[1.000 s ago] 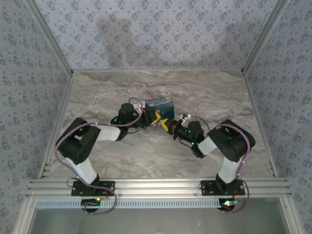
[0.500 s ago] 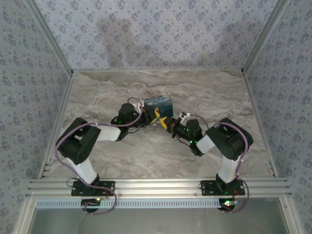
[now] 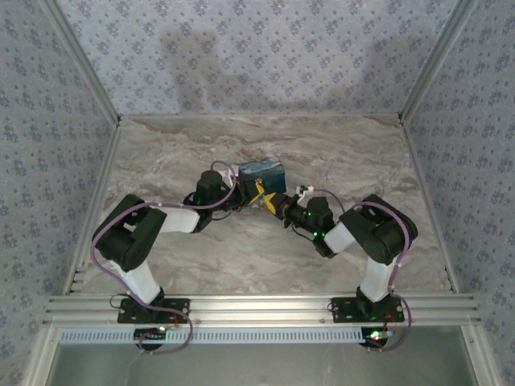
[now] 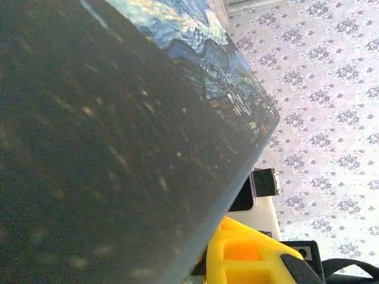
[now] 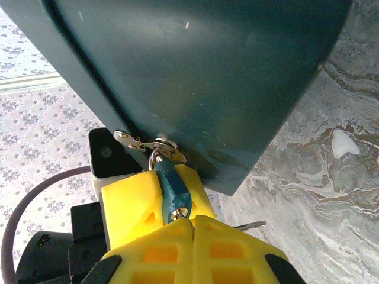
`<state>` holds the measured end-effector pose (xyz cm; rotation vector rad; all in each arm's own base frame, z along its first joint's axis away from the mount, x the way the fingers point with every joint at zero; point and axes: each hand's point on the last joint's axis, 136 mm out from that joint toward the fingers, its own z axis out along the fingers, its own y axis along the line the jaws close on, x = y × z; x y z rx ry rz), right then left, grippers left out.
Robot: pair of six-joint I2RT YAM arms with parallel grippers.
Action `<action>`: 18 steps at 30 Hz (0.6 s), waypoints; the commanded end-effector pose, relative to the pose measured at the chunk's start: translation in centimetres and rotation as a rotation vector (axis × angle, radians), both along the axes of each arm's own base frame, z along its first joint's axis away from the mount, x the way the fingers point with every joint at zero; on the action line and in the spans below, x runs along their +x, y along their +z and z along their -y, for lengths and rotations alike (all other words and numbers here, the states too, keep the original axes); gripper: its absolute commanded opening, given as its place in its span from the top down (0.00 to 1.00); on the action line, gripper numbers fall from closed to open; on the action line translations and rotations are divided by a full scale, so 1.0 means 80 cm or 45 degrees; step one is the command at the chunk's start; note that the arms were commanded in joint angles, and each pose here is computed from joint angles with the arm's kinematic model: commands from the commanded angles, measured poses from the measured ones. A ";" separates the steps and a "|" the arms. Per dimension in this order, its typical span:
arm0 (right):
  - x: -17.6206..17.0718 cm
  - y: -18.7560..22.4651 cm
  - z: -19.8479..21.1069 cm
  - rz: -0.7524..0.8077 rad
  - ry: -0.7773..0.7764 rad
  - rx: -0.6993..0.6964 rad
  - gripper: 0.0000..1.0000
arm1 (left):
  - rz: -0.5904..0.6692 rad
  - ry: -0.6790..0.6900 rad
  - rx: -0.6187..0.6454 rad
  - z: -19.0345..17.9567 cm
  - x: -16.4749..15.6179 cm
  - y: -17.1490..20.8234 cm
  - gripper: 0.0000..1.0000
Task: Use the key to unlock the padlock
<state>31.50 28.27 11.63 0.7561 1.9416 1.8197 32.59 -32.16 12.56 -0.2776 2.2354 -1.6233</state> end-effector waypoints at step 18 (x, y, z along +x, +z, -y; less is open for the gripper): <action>-0.015 -0.004 0.005 -0.019 0.011 0.002 0.74 | 0.061 -0.286 -0.113 0.032 -0.056 0.036 1.00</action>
